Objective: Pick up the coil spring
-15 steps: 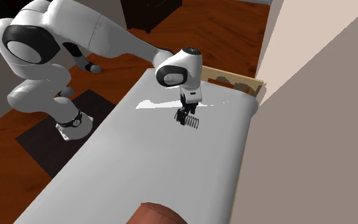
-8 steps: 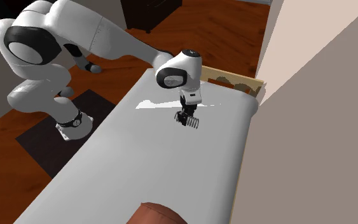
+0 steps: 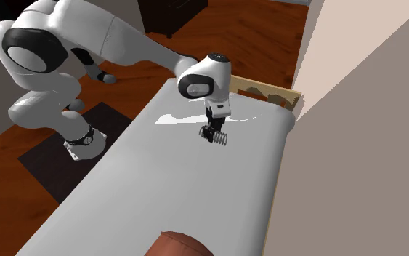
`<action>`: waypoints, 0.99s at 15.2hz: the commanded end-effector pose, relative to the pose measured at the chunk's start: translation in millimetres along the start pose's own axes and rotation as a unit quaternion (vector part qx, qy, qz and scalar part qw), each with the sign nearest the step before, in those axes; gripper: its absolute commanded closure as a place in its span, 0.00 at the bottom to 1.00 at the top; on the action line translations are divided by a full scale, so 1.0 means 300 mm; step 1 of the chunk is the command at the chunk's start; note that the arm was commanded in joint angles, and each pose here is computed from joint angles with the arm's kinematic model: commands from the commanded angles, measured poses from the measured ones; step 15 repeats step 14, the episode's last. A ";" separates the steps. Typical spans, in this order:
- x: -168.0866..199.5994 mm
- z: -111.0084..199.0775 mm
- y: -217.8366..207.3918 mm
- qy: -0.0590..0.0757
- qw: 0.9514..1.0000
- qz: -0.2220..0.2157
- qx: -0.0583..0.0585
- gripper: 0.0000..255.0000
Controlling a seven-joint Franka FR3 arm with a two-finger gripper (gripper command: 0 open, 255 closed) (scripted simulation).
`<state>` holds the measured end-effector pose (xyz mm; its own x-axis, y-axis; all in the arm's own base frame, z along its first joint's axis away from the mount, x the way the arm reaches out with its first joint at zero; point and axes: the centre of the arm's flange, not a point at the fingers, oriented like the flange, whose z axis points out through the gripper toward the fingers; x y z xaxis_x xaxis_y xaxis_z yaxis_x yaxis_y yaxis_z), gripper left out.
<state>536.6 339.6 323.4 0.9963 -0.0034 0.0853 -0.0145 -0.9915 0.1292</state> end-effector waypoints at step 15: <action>0.019 -0.226 0.030 0.000 1.000 0.000 0.000 1.00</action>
